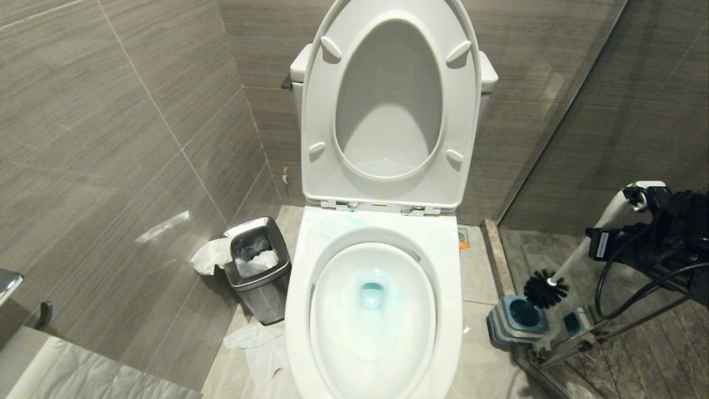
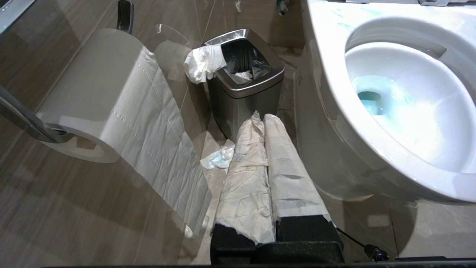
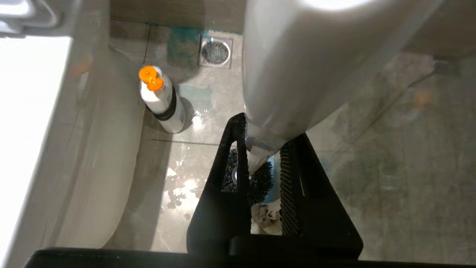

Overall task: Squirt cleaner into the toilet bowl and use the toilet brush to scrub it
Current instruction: Put the toilet brush back

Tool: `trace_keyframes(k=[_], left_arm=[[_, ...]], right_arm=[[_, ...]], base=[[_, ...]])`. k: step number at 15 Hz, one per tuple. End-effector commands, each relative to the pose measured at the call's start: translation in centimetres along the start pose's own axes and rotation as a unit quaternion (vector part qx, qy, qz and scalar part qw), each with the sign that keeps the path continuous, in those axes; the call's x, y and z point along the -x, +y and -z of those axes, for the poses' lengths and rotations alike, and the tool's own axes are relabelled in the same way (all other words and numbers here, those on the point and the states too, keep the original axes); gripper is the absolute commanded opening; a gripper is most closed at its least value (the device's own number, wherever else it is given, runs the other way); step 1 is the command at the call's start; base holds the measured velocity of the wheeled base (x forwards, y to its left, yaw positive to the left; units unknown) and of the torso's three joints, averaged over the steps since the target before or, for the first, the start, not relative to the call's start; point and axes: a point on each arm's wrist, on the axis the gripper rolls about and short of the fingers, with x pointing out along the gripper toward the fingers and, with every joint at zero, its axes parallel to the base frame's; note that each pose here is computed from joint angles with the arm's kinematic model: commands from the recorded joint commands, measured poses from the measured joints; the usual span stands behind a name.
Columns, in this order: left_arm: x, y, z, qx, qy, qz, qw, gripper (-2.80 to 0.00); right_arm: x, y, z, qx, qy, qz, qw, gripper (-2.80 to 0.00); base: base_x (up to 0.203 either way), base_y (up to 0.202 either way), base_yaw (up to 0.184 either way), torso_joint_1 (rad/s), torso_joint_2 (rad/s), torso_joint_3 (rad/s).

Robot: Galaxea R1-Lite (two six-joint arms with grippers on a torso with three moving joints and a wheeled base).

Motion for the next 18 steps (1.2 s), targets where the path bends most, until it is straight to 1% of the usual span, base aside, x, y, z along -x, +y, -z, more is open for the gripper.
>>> trace_keyframes(k=[1,6,11,18], left_arm=[[0.0,0.0,0.0,0.000,0.001,0.000,1.0000,-2.80],[0.0,0.0,0.0,0.000,0.001,0.000,1.0000,-2.80],[0.0,0.0,0.0,0.000,0.001,0.000,1.0000,-2.80],[0.0,0.0,0.0,0.000,0.001,0.000,1.0000,-2.80]], right_arm=[[-1.6,0.0,1.7,0.000,0.025,0.001,1.000,-2.80],[-2.7,-0.1,2.4,-0.001,0.027,0.002,1.000,-2.80],[-4.4,-1.2,3.2,-0.007,0.039,0.017,0.999,-2.80],[-7.1,-2.1,5.0,-0.011,0.061,0.026,0.998,-2.80]], base=[[0.000,0.000,0.000,0.000,0.00,0.000],[0.000,0.000,0.000,0.000,0.00,0.000],[0.000,0.000,0.000,0.000,0.00,0.000],[0.000,0.000,0.000,0.000,0.00,0.000]])
